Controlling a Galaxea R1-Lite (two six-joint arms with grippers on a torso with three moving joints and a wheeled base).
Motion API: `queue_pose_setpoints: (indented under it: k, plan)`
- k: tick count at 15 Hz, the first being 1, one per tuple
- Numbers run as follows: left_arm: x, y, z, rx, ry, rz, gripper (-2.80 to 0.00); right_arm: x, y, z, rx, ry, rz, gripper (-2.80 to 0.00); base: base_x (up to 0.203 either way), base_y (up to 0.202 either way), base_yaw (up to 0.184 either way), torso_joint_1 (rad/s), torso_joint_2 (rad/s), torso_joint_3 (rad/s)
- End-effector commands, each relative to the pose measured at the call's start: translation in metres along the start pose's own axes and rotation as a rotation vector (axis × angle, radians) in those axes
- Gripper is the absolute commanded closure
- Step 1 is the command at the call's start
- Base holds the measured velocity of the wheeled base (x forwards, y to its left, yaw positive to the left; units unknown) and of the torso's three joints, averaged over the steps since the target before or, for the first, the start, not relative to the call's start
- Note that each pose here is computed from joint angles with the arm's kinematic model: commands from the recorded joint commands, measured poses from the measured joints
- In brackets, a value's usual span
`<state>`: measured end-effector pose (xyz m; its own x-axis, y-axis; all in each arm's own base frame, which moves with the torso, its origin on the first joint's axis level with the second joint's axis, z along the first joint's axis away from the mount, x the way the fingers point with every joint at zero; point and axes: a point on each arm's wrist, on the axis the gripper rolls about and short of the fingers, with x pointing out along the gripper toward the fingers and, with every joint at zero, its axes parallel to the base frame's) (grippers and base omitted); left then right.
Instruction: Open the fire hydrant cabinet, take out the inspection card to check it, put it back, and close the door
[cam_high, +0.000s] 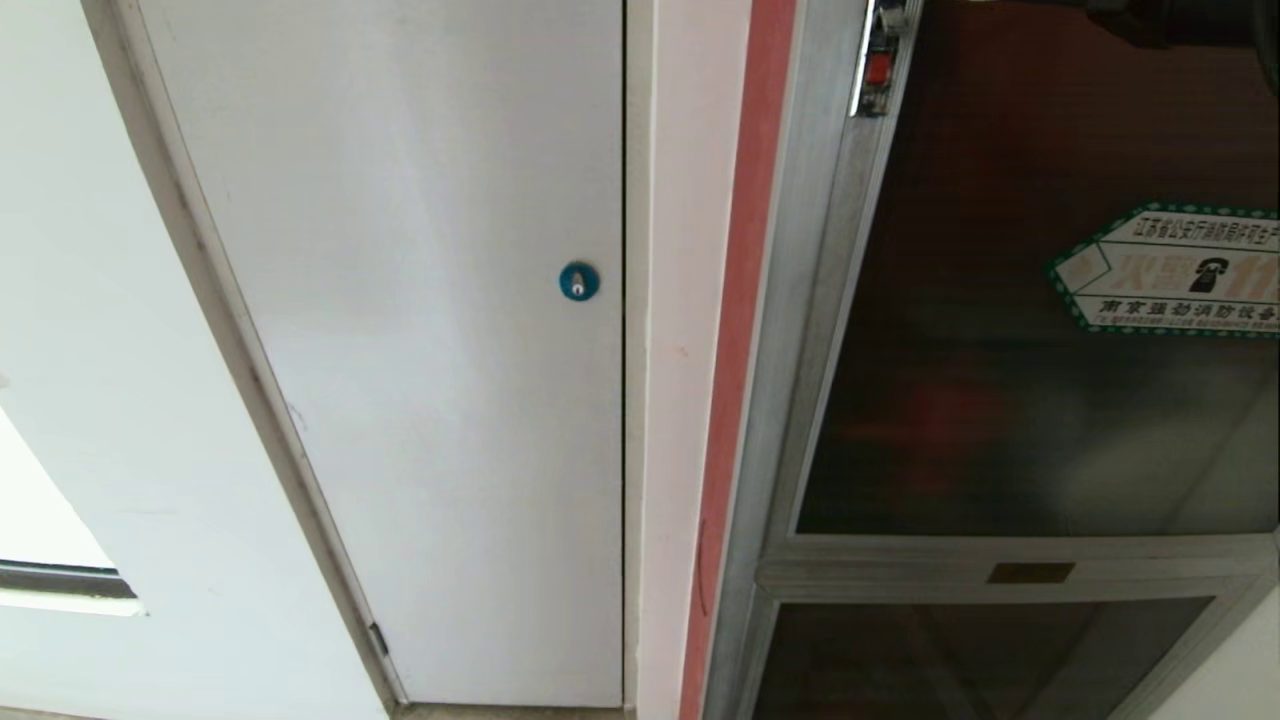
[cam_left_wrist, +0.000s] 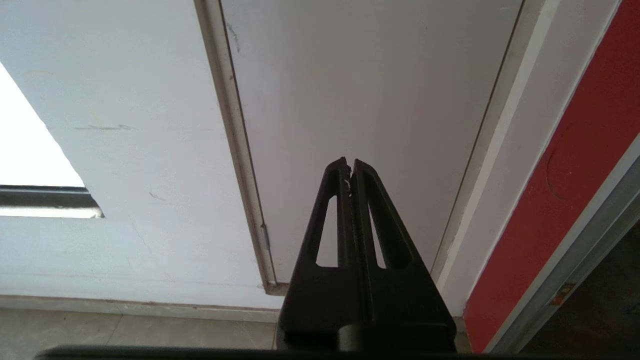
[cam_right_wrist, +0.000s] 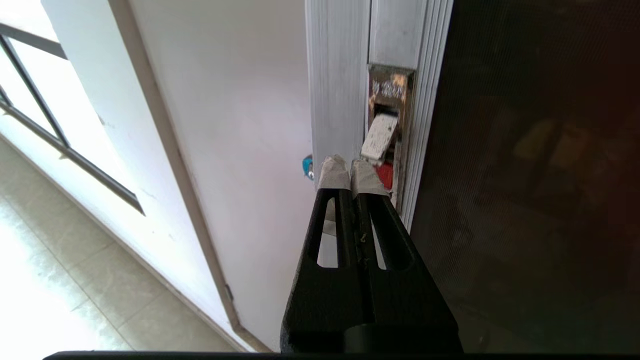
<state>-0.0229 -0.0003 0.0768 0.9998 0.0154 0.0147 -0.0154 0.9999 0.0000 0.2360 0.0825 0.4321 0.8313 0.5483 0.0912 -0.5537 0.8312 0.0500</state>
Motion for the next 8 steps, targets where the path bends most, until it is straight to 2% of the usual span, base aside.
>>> queue_pose_setpoints:
  k: [1, 8]
  plan:
    - [0.001, 0.0, -0.002, 0.0, 0.007, 0.002, 0.0, 0.014, -0.004, -0.003, 0.004, 0.011, 0.0, 0.0, 0.0, 0.0, 0.0, 0.0, 0.0, 0.0]
    - [0.0, 0.0, -0.002, 0.0, 0.006, 0.001, 0.0, 0.026, -0.008, -0.005, 0.0, 0.005, -0.016, 0.0, 0.0, 0.0, 0.0, 0.0, 0.0, 0.0]
